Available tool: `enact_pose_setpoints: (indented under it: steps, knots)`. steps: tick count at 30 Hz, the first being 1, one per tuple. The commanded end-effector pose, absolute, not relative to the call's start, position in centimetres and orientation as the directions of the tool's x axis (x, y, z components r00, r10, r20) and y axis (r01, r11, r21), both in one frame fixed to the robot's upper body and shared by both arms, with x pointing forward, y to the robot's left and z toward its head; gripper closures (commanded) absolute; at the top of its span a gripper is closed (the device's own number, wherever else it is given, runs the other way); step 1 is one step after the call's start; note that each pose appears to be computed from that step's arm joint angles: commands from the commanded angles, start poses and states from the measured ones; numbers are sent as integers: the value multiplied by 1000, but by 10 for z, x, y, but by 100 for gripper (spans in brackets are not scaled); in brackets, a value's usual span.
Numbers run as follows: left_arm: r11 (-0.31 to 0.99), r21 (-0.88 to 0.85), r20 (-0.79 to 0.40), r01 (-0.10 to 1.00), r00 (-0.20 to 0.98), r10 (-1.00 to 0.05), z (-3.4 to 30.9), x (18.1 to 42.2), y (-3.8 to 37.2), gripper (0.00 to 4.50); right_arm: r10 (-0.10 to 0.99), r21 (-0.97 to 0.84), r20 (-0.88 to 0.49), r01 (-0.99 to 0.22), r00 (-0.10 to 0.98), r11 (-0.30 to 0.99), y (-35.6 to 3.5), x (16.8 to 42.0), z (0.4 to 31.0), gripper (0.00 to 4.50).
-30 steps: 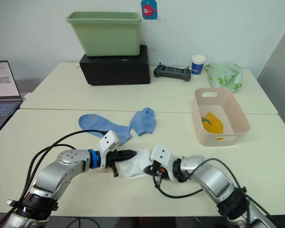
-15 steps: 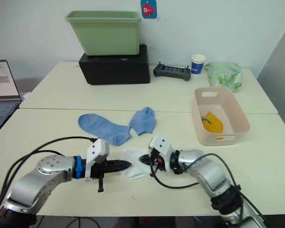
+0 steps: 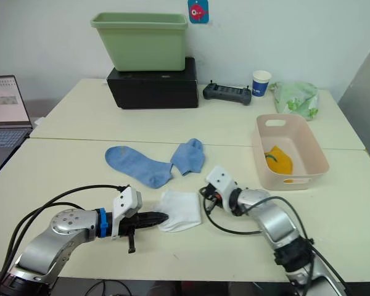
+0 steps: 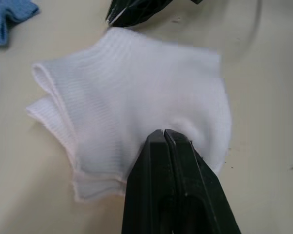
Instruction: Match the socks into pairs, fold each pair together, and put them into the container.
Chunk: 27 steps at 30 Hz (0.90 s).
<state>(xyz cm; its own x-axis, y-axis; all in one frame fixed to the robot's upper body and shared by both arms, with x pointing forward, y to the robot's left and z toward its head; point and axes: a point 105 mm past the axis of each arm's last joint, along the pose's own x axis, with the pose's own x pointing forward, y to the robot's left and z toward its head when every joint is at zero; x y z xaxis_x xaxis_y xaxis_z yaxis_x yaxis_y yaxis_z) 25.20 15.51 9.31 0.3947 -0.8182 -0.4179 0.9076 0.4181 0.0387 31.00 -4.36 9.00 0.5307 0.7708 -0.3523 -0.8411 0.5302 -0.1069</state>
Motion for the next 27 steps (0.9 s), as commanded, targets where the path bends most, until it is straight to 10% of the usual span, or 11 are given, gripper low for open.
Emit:
enact_pose_setpoints:
  steps: [1, 15, 27]
  knots:
    - [419, 106, -364, 902, 427, -828, 122, 258, 149, 450, 812, -99, -281, -857, 512, 506, -43, 299, 113, 447]
    - [396, 118, -535, 911, 395, -747, 69, 255, 172, 450, 862, 255, -365, -853, 352, 456, -37, 269, 106, 447]
    - [386, 116, -540, 915, 385, -749, 67, 251, 171, 450, 870, 512, -430, -729, 240, 454, -23, 265, 89, 79]
